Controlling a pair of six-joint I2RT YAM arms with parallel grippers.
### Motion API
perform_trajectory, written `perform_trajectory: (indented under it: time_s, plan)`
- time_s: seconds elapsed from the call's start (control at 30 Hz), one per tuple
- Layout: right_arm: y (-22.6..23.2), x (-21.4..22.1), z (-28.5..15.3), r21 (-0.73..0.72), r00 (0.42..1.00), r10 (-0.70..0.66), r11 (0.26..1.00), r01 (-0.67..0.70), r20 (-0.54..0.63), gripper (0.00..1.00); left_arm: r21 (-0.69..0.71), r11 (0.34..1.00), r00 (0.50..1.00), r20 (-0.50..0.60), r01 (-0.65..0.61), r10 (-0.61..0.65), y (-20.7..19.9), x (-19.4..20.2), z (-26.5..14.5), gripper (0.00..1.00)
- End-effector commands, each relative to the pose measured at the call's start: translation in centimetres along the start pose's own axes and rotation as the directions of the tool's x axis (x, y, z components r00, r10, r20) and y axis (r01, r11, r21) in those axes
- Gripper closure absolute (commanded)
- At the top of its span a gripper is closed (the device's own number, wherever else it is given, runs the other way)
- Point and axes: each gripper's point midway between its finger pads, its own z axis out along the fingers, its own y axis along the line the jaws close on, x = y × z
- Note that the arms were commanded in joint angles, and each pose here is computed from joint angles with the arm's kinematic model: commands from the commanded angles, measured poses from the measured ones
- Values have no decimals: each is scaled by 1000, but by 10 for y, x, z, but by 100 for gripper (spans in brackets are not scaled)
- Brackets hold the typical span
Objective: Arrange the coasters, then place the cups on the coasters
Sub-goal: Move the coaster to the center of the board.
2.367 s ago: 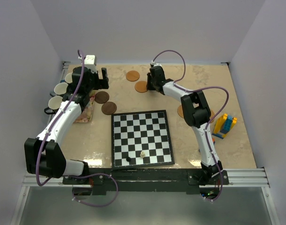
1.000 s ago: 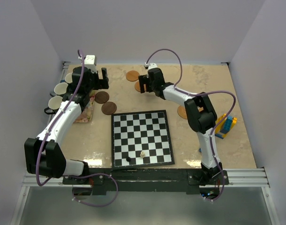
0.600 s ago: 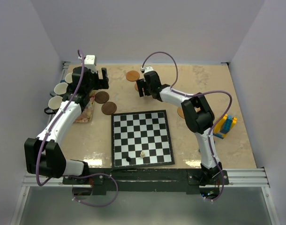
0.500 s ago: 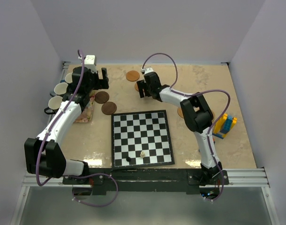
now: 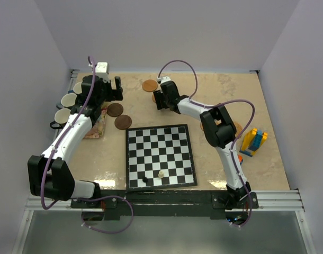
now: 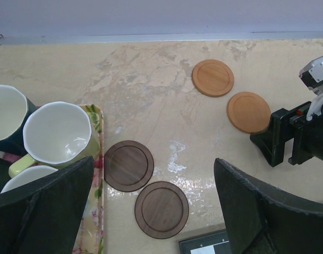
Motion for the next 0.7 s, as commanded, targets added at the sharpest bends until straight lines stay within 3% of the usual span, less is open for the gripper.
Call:
perform_trajectory:
  time_s: [0.0,0.67]
  plan:
    - [-1,1,6,17,1000,3,1000,-3,-14,31,13,1000,999,35,21,-21,-3,-11,2,0]
    - [-6,-2,16,36,1000,21,999,-20,-10,33,14,1000,999,33,22,-23,-4,-10,3,0]
